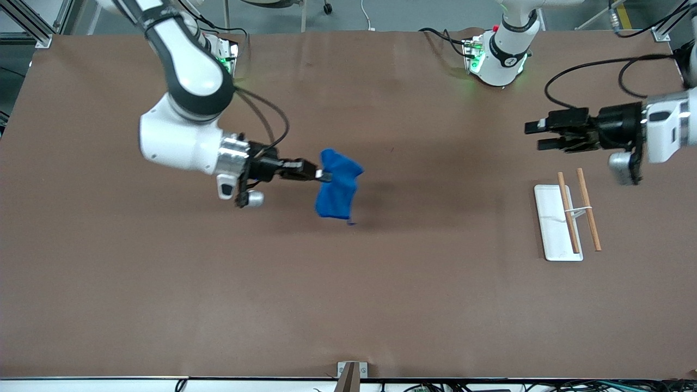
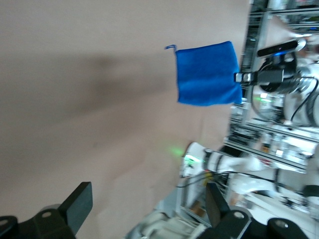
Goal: Right arm passes towel to left arm to hang
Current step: 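Lift the towel with the right gripper while the left gripper reaches toward it, then grasp the hanging towel with the left gripper beside the right gripper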
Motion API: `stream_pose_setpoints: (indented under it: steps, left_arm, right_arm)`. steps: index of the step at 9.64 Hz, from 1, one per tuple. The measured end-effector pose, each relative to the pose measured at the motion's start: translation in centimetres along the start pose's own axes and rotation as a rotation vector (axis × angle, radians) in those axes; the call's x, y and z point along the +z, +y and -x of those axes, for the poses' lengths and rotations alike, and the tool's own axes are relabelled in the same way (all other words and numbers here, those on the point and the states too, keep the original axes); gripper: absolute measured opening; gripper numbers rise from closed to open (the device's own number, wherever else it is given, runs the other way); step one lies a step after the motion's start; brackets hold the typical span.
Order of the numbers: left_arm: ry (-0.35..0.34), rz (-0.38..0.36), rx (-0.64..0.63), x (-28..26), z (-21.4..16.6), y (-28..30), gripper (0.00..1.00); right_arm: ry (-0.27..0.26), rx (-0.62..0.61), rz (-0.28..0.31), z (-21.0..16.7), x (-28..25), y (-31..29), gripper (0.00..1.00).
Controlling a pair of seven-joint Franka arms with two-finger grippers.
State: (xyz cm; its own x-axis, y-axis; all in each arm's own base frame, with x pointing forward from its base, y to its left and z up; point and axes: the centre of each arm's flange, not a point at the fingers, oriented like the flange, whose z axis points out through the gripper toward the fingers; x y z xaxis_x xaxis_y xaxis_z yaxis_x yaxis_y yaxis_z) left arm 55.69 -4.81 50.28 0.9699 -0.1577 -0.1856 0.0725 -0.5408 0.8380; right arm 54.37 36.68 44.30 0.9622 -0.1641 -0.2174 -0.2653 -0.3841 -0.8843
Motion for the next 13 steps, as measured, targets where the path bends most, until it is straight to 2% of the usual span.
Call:
stream_pose_setpoints:
  steps: [2,4,6,7,9,11,13]
  left_arm:
    - [-0.057,0.213,-0.020,3.1,-1.9,-2.2,1.00]
    - [-0.086,0.316,-0.015,5.6,-1.6,-4.7,1.00]
    - [-0.077,0.413,0.013,7.1,0.4,-5.8,1.00]
    - [-0.044,0.486,0.022,7.6,1.5,-5.7,1.00]
    - [0.015,0.580,0.015,8.9,2.2,-4.5,1.00]
    - [0.051,0.600,0.003,12.4,1.4,-2.4,1.00]
    - [0.081,0.615,-0.012,15.3,0.9,-0.6,1.00]
  right_arm:
    - [-0.038,0.061,-0.151,2.6,2.5,-4.3,0.06]
    - [-0.074,0.123,-0.301,4.1,3.4,-8.4,0.06]
    - [-0.095,0.167,-0.391,5.2,3.9,-10.8,0.06]
    - [-0.084,0.189,-0.412,5.7,4.6,-11.4,0.06]
    - [-0.053,0.210,-0.422,7.1,6.7,-12.4,0.06]
    - [-0.028,0.214,-0.409,7.6,9.2,-11.9,0.06]
    - [-0.025,0.209,-0.403,7.1,10.1,-11.2,0.06]
